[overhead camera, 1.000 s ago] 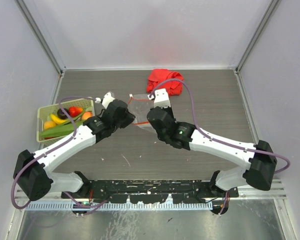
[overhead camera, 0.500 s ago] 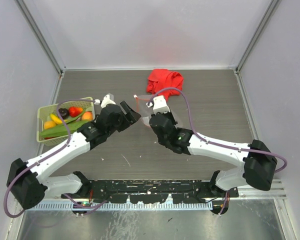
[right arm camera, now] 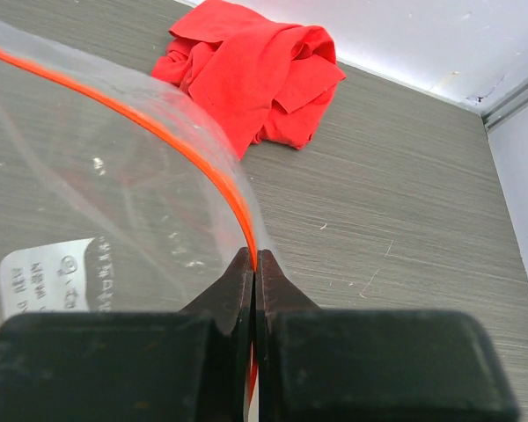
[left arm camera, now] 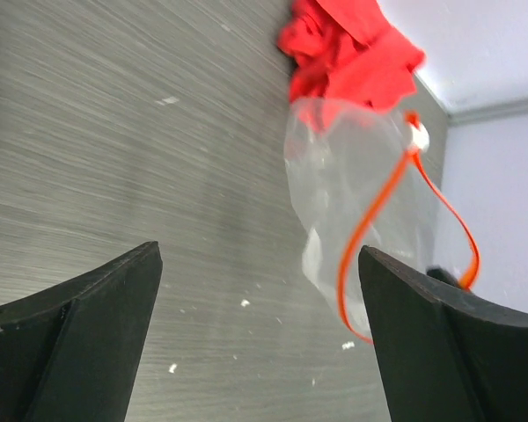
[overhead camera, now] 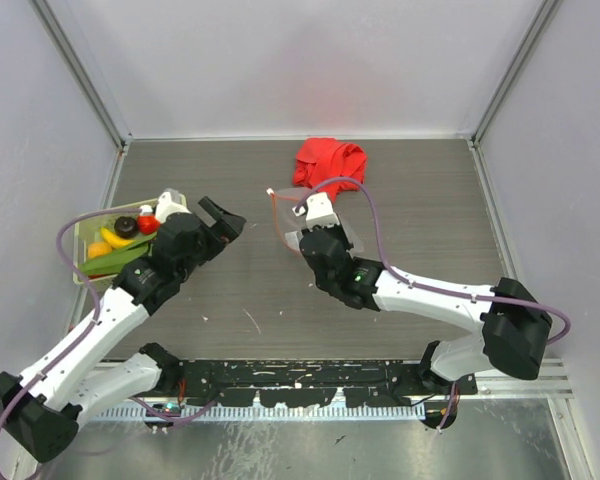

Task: Place the food in the zip-top bag and seal the zipper
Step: Open the zipper of the food storage bag, then move the bin to the center of the board.

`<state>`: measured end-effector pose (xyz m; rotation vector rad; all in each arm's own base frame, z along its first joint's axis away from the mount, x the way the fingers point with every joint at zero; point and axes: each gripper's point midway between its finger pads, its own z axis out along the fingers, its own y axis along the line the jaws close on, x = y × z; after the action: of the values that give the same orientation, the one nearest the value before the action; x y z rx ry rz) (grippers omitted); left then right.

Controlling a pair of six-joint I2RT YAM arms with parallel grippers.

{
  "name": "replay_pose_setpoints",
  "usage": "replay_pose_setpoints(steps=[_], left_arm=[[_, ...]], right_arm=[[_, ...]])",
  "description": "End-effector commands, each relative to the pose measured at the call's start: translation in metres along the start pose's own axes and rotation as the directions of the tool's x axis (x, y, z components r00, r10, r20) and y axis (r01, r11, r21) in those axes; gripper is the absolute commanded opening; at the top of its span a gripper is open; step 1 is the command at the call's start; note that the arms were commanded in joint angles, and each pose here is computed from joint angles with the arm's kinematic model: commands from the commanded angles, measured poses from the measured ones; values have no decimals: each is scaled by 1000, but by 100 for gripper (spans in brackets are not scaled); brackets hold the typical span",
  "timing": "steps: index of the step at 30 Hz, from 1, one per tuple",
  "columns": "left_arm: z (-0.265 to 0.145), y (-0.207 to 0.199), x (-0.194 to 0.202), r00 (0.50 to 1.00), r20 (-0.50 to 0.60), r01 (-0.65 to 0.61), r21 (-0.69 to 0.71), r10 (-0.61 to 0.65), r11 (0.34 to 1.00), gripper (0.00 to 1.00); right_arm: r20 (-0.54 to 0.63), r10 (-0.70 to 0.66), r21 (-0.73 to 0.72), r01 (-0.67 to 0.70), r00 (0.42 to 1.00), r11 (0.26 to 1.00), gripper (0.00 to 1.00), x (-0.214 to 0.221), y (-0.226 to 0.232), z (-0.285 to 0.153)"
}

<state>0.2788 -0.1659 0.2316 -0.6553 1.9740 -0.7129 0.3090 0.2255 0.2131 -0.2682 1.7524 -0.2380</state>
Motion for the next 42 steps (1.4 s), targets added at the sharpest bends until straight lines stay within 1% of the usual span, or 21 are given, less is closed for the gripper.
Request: replay_pose_setpoints(steps=[1, 6, 12, 17, 22, 23, 29, 33, 35, 42], left_arm=[[-6, 39, -28, 997, 72, 0, -132, 10, 991, 95], [-10, 85, -48, 997, 80, 23, -286, 0, 958, 100], [-26, 137, -83, 990, 143, 86, -480, -19, 873, 98], [-39, 176, -109, 980, 195, 155, -629, -39, 762, 98], [-46, 201, -122, 968, 228, 241, -751, -101, 615, 98], [-44, 205, -122, 967, 231, 251, -767, -111, 591, 98], [-31, 228, -131, 941, 303, 337, -799, -150, 498, 98], [-18, 248, -130, 919, 335, 394, -809, -209, 437, 98], [-11, 255, -132, 910, 351, 414, -806, -221, 424, 100], [3, 274, -132, 898, 368, 435, -823, -240, 366, 92]], right_arm=[[38, 65, 10, -66, 997, 998, 1, -9, 2, 4], [33, 60, 3, -60, 998, 998, 1, -2, 7, 6], [32, 71, -14, -70, 997, 997, 1, 1, 11, 6], [32, 77, -30, -76, 997, 997, 1, 2, 13, 6], [32, 79, -41, -78, 996, 996, 1, 2, 16, 6], [31, 79, -43, -78, 996, 996, 1, 3, 17, 6], [32, 80, -48, -79, 996, 996, 1, 2, 16, 6], [34, 82, -55, -80, 996, 995, 1, 2, 18, 6], [34, 79, -59, -77, 996, 995, 1, 2, 20, 7], [28, 56, -73, -54, 998, 996, 1, 5, 28, 10]])
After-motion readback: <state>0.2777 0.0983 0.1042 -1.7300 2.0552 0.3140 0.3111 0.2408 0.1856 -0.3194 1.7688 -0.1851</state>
